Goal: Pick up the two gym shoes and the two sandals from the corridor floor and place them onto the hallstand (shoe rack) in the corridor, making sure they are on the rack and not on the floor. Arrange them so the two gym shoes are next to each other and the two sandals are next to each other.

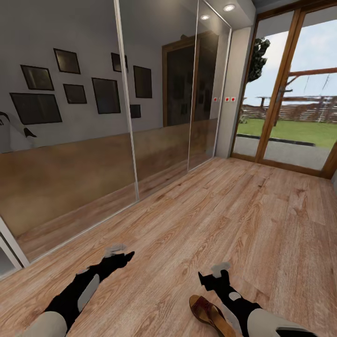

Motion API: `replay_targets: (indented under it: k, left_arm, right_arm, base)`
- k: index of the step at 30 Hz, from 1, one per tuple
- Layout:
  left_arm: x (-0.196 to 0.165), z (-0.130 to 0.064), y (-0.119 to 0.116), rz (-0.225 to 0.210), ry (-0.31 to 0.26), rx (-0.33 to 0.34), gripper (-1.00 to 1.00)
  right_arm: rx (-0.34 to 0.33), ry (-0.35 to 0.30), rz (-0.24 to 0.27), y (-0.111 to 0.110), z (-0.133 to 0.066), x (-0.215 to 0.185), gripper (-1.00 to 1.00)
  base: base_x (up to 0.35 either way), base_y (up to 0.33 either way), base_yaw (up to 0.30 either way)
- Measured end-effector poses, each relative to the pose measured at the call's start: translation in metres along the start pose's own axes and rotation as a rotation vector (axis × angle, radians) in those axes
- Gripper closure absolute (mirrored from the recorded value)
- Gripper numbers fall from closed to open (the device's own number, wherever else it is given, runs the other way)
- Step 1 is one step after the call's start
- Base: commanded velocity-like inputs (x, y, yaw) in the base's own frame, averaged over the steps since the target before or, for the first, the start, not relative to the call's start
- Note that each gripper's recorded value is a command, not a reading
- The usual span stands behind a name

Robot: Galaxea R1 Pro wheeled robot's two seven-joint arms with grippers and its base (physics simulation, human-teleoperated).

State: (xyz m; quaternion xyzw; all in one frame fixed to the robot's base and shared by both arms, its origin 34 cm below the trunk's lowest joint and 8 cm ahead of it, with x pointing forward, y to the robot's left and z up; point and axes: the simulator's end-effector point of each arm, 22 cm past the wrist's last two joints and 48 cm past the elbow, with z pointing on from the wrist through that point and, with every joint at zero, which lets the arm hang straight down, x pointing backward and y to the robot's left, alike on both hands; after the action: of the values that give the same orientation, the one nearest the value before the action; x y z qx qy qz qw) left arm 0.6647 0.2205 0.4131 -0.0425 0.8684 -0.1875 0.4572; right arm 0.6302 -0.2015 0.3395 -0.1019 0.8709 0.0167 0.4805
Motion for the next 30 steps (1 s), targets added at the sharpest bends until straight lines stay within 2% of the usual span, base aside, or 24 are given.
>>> replay_targets:
  k: [1, 2, 3, 8, 16, 17, 19, 20, 21, 27, 28, 30]
  left_arm:
    - [-0.082, -0.010, -0.044, 0.060, -0.165, 0.083, -1.00]
    - [-0.172, -0.046, -0.099, 0.133, -0.369, 0.181, -1.00]
    - [-0.227, -0.084, -0.139, 0.181, -0.507, 0.249, -1.00]
    - [-0.224, -0.082, -0.137, 0.185, -0.495, 0.245, -1.00]
    - [-0.222, -0.082, -0.136, 0.187, -0.491, 0.245, -1.00]
    - [-0.221, -0.081, -0.139, 0.190, -0.487, 0.249, -1.00]
    - [-0.219, -0.080, -0.141, 0.194, -0.484, 0.253, -1.00]
    - [-0.215, -0.079, -0.146, 0.203, -0.476, 0.261, -1.00]
    - [-0.215, -0.079, -0.147, 0.204, -0.474, 0.263, -1.00]
    - [-0.212, -0.078, -0.151, 0.211, -0.469, 0.270, -1.00]
    - [-0.211, -0.078, -0.151, 0.213, -0.468, 0.270, -1.00]
    - [-0.211, -0.078, -0.151, 0.216, -0.467, 0.269, -1.00]
  right_arm:
    - [-0.024, 0.001, -0.006, 0.002, 0.000, 0.001, -1.00]
    - [-0.031, 0.002, -0.008, 0.002, -0.001, 0.001, -1.00]
    - [-0.039, 0.002, -0.013, -0.001, -0.001, 0.002, -1.00]
    - [-0.040, 0.010, -0.025, -0.014, -0.003, 0.006, -1.00]
    - [-0.037, 0.012, -0.031, -0.019, -0.003, 0.007, -1.00]
    - [-0.015, 0.020, -0.037, -0.037, -0.005, 0.011, -1.00]
    - [0.003, 0.027, -0.049, -0.054, -0.007, 0.014, -1.00]
    - [0.015, 0.043, -0.075, -0.084, -0.013, 0.021, -1.00]
    - [0.011, 0.048, -0.082, -0.090, -0.015, 0.023, -1.00]
    - [-0.148, 0.069, -0.096, -0.075, -0.023, 0.032, -1.00]
    - [-0.222, 0.078, -0.098, -0.067, -0.028, 0.036, -1.00]
    - [-0.244, 0.081, -0.098, -0.066, -0.030, 0.037, -1.00]
  base:
    - [0.000, 0.000, 0.000]
    - [0.000, 0.000, 0.000]
    - [0.000, 0.000, 0.000]
    - [0.000, 0.000, 0.000]
    - [0.000, 0.000, 0.000]
    - [0.000, 0.000, 0.000]
    - [0.000, 0.000, 0.000]
    - [0.000, 0.000, 0.000]
    - [0.000, 0.000, 0.000]
    - [0.000, 0.000, 0.000]
    - [0.000, 0.000, 0.000]
    - [0.000, 0.000, 0.000]
